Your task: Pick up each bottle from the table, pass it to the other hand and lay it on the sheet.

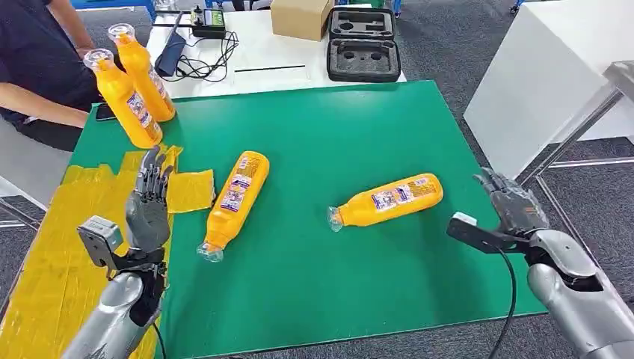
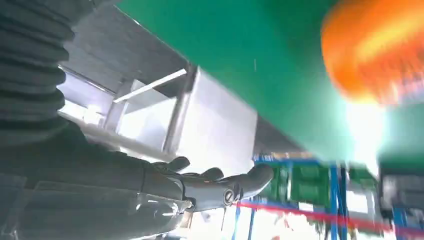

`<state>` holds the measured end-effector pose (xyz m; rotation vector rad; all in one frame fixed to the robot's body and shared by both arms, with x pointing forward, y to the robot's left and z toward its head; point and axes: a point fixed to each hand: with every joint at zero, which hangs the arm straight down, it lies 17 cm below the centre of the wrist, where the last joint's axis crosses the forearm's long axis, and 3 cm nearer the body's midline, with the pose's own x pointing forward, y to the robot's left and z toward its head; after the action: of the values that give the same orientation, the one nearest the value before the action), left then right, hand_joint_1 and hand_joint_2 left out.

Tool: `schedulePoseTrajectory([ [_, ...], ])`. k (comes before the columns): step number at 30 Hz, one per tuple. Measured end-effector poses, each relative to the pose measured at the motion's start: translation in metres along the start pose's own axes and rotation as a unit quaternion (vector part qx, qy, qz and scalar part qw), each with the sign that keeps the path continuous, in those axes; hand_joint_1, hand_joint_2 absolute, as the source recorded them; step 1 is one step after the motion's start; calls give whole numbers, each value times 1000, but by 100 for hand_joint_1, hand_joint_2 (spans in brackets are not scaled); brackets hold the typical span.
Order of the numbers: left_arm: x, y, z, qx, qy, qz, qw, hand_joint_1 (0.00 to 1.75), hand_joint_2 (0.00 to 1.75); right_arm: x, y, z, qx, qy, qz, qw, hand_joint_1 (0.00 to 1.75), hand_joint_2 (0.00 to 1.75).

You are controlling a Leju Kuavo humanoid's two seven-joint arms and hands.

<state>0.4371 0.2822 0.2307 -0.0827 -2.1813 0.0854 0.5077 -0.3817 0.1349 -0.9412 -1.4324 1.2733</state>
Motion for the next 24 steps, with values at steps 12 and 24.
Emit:
schedulePoseTrajectory([
  [12,-2,-6,12,-13,3,2,1000,0,0,16,-12,2,-16,-22,19,999,0,175],
  [24,0,-6,10,-12,2,21,1000,0,0,14,6,-14,31,-33,90,995,0,175],
])
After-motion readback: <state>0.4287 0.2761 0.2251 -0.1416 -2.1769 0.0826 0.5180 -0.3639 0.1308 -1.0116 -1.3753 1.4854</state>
